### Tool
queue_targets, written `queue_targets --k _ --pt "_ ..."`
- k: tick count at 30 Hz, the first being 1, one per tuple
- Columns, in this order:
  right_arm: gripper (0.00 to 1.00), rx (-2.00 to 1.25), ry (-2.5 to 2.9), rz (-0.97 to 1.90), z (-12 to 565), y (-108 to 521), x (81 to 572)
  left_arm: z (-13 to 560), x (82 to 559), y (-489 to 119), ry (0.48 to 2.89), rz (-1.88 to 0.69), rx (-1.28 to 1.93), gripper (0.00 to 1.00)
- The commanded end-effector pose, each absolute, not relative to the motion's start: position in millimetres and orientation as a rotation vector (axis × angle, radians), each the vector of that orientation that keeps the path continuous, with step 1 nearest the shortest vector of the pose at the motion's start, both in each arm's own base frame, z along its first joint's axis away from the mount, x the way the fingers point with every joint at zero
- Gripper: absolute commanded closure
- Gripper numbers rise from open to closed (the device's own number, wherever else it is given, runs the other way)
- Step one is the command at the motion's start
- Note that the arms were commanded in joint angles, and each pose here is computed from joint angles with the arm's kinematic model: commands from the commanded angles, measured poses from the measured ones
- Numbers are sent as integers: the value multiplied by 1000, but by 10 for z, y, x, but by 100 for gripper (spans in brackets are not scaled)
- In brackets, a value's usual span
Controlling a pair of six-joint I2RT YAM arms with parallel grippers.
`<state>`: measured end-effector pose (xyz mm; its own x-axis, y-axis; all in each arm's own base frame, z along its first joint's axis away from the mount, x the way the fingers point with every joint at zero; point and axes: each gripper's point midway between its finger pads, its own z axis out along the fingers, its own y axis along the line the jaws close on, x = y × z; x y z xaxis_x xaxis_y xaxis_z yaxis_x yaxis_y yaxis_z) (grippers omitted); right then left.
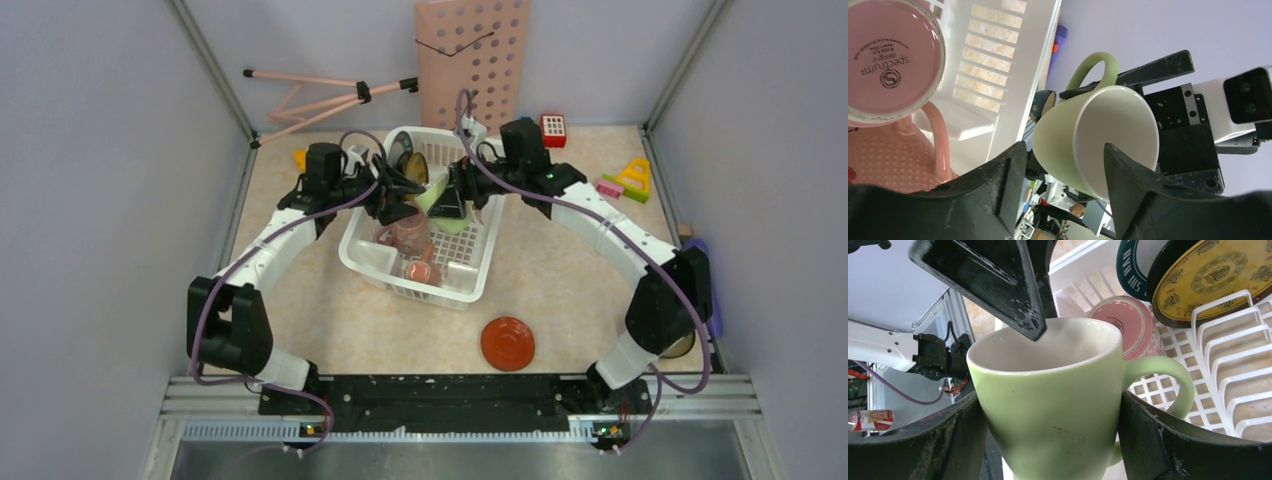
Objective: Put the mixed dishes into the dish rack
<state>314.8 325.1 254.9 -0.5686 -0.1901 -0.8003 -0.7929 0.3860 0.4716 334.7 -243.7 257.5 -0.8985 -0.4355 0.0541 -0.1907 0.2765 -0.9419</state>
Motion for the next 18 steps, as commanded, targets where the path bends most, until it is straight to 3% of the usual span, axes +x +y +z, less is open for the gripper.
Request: queue_targets --k 1,6,7,8,9,13,18 --pt "61 -934 1769 1166 3157 3428 3145 2793 3317 -2499 2291 -1715 -493 43" --pt "58 -945 1742 1163 3245 3524 3173 2822 3248 -2586 2288 -1745 -435 81" --pt "54 -946 1740 1164 3253 3535 3178 2840 3230 -2608 2284 -1758 -419 93" --pt "43 -940 1741 1160 3261 3535 3188 2853 3216 -2622 2283 -1769 -408 100" --pt "32 -924 1749 1152 3261 3526 3203 2872 3200 -2626 2282 -1779 -402 100" --pt "3 -838 1752 1130 3297 3436 3213 2995 3227 -2575 2202 -1821 -410 100" --pt "1 -592 1751 1208 3367 3126 3255 3376 3208 -2434 1919 -2104 -473 100"
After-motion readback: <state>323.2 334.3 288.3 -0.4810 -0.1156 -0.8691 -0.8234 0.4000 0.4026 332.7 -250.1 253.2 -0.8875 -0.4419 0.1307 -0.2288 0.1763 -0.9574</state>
